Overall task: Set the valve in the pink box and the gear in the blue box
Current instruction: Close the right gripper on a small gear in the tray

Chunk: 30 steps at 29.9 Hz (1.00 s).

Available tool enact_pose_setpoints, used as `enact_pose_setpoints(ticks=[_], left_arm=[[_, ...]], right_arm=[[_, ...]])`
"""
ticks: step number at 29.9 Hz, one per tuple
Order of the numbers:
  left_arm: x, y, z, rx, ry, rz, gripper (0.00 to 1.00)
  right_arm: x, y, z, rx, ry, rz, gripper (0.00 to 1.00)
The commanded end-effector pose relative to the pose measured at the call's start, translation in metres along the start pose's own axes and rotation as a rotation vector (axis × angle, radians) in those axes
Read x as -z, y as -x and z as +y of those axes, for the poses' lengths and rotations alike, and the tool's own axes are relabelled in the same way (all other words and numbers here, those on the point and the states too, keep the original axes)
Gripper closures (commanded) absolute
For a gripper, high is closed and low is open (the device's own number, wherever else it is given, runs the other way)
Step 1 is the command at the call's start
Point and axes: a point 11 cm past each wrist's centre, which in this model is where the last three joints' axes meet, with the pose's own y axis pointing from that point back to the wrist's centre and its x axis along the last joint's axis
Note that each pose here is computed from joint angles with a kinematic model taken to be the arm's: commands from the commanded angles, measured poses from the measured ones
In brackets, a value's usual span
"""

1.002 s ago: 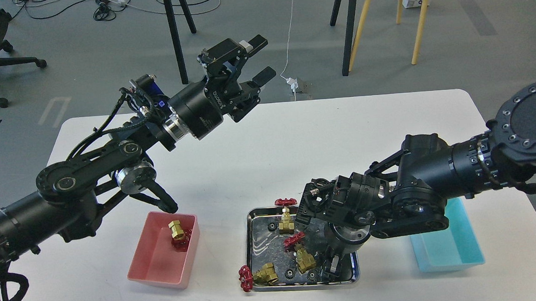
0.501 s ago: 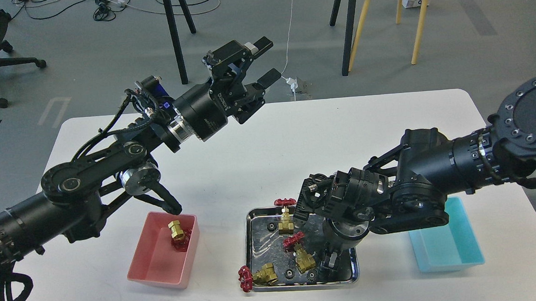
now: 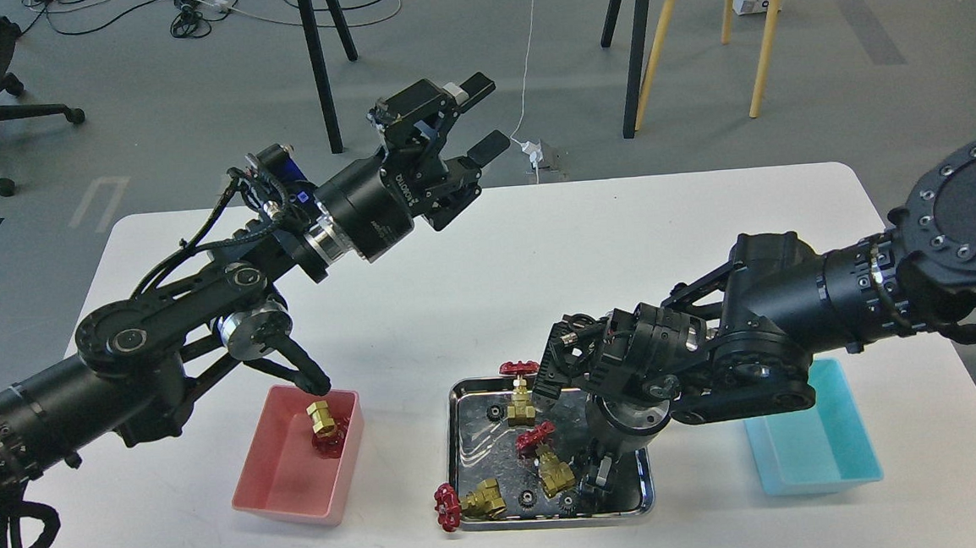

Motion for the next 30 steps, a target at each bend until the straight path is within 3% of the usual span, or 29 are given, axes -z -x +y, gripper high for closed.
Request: enact_pose_setpoints(ticks=[1,24,27,30], left_arm=[[0.0017,0.0004,0.0009,0.0,-0.004,0.002,0.28],[0.0033,-0.0025,0.0014,-0.003,-0.011,-0.012,0.28],[0.0045,-0.0017,0.0015,-0.002,-0.012,-0.01,0.28],[0.0052,0.0014,-0.0011,0.004,-0.009,-0.004,0.28]], right_arm=[[0.0003,0.0002,-0.0004,0.0,-0.005,-0.012,0.66],[-0.0062,0.0012,-0.0059,-0.007,0.003,-0.044,0.66],[-0.0059,0.002,-0.0065,-0.005,0.003,-0.044,0.71],[-0.0063,0.0016,-0.006,-0.006,0.004,-0.044,0.83]])
